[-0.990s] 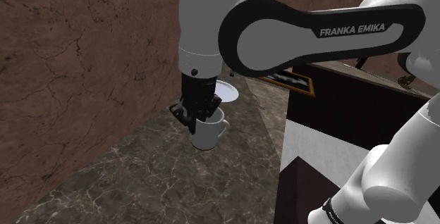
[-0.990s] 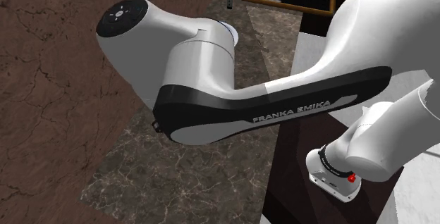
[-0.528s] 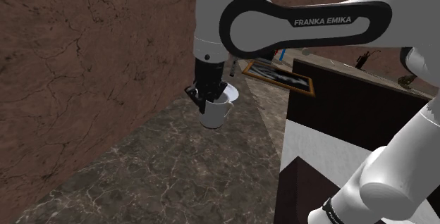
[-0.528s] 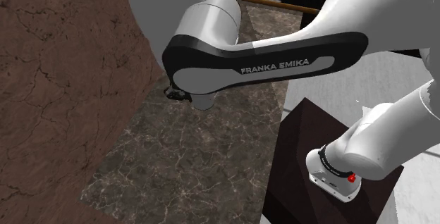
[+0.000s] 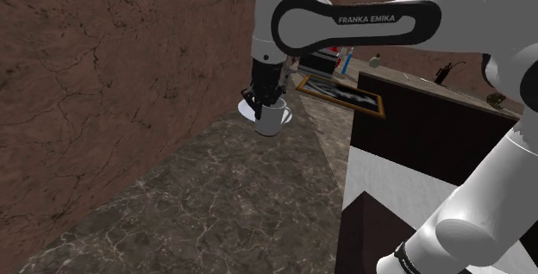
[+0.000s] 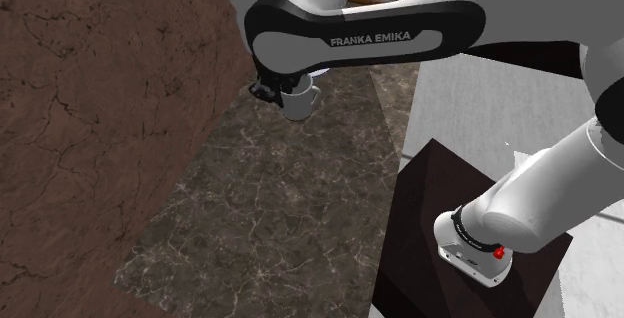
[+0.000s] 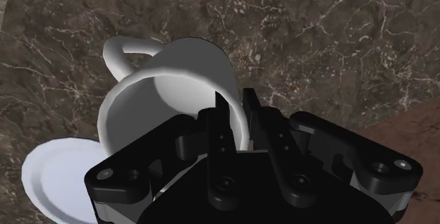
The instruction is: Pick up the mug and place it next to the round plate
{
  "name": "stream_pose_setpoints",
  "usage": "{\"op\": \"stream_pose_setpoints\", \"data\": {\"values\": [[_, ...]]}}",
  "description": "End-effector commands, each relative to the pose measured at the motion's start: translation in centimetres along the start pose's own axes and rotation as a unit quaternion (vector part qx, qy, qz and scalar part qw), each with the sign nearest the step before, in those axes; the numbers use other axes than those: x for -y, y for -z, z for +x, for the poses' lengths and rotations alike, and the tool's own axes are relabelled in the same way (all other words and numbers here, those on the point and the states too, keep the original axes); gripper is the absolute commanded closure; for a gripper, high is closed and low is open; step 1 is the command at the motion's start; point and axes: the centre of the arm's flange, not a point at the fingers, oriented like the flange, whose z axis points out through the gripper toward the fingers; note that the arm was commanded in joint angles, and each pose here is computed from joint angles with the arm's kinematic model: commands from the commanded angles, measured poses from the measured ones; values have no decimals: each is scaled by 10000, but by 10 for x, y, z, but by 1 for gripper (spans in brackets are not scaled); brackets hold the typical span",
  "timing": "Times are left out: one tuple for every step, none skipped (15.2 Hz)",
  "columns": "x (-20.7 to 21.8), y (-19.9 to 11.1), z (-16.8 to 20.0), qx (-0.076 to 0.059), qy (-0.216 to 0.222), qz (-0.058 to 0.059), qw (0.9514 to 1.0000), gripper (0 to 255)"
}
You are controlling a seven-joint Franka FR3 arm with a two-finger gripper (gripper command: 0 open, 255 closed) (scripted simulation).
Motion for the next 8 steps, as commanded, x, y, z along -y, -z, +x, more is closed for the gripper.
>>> {"op": "stream_pose_setpoints", "data": {"values": [[-20,-1,17,-3,5,-1,10000,255],[-30,-1,25,-3,5,-1,10000,255],[-40,-2,34,-3,5,-1,10000,255],[-50,-2,43,-3,5,-1,10000,255],[-60,-3,51,-3,5,-1,10000,255],[-70,-4,60,-3,5,-1,10000,255],[-80,-4,69,-3,5,-1,10000,255],[-90,-5,77,-3,5,-1,10000,255]]}}
